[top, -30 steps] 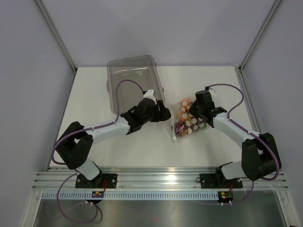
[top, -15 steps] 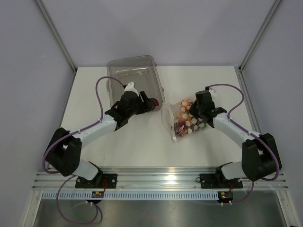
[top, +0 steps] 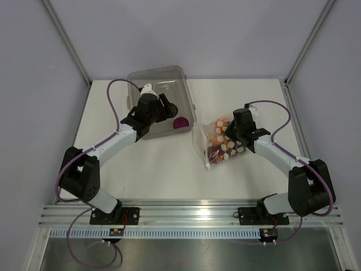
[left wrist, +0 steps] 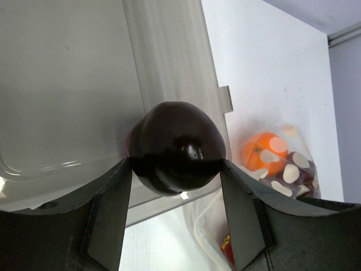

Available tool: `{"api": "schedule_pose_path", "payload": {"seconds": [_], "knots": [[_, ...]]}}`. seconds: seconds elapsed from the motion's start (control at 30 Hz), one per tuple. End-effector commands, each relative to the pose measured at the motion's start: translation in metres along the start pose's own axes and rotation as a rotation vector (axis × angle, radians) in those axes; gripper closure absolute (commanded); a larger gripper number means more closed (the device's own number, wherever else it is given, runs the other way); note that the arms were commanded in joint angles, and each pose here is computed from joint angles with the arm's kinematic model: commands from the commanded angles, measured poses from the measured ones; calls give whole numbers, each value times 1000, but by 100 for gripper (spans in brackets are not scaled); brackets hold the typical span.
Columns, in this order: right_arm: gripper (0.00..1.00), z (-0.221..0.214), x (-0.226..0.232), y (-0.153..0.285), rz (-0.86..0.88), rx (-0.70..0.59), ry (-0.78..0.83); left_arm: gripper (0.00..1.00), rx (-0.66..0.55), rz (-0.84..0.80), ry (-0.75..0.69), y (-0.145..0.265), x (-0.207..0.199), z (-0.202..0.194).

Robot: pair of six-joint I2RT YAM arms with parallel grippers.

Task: Open the zip-top bag and remove the fake food
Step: Place the fake fruit in the bin.

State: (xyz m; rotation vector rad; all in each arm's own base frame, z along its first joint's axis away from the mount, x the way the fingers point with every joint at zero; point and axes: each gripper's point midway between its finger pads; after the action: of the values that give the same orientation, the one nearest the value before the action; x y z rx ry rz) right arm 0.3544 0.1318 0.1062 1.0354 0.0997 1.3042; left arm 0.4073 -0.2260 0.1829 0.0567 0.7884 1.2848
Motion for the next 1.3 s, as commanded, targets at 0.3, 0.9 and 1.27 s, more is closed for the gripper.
{"api": "schedule_pose_path", "payload": {"seconds": [0.3,0.9,1.27], "knots": [[100,11,8,6,38,-32,-8,44,53,91,-24,-41,29,-3],[100,10,6,5,33,-31,-2,23,91,160,-59,-58,55,-16],[100,12,5,7,29,-40,7,1,5,169,-29,-41,61,0]]}}
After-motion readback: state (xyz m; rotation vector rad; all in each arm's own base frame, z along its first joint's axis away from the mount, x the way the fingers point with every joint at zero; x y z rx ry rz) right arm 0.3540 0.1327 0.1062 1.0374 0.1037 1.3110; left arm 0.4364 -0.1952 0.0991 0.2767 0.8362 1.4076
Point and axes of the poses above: each gripper's point midway between its finger pads, its own y axis back along the fingers, its own x axis along the line the jaws close on, z = x × y, and after that the axes turned 3 degrees about -y, right-handed
